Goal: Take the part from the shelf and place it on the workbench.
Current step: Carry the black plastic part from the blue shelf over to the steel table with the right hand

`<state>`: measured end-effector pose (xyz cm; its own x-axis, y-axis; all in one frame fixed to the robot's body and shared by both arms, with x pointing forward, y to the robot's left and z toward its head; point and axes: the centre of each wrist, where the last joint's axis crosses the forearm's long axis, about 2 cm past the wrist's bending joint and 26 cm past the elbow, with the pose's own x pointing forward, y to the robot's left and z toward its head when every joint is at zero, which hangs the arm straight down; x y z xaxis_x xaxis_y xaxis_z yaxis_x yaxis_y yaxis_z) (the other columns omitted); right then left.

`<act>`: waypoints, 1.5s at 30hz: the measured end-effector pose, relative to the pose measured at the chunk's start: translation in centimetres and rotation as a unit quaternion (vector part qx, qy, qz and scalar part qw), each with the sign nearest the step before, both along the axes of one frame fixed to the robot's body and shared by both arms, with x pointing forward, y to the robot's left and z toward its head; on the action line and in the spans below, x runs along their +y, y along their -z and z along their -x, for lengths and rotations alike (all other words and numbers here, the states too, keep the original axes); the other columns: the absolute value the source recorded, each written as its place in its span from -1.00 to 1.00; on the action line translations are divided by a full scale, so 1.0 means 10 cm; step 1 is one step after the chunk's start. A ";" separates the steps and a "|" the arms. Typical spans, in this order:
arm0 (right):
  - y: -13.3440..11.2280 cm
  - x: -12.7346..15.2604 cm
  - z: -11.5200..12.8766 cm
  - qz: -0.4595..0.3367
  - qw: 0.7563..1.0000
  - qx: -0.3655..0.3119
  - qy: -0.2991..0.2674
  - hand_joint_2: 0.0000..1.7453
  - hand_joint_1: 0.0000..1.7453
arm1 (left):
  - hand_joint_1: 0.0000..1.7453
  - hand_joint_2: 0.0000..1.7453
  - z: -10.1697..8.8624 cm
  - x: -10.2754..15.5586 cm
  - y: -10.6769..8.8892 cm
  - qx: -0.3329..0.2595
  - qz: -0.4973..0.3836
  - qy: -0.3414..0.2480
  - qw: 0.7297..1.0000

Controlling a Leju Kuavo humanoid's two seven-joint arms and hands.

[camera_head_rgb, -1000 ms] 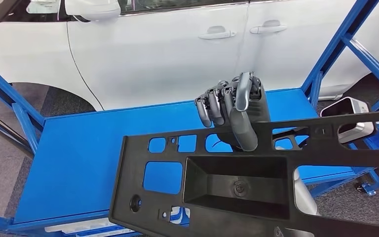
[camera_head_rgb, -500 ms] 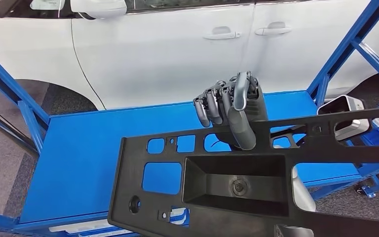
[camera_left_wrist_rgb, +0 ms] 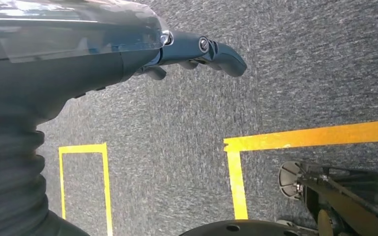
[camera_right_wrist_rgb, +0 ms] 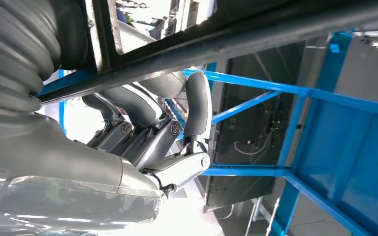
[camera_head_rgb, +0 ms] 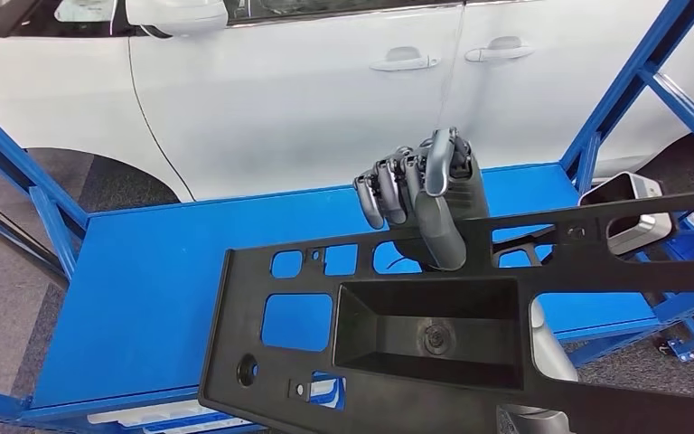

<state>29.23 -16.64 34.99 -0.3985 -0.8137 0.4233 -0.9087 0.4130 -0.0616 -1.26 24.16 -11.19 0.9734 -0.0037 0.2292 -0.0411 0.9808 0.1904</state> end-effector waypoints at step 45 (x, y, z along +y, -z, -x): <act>0.01 -0.01 -0.05 -0.006 1.000 0.018 0.017 1.00 1.00 | -1.00 1.00 -0.01 0.02 0.00 0.003 0.007 -0.002 1.000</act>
<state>29.75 -16.76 34.89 -0.4105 -0.8050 0.4283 -0.8958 0.4437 -0.0248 -1.16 24.39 -11.22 0.9745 0.0023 0.2243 -0.0432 0.9831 0.1777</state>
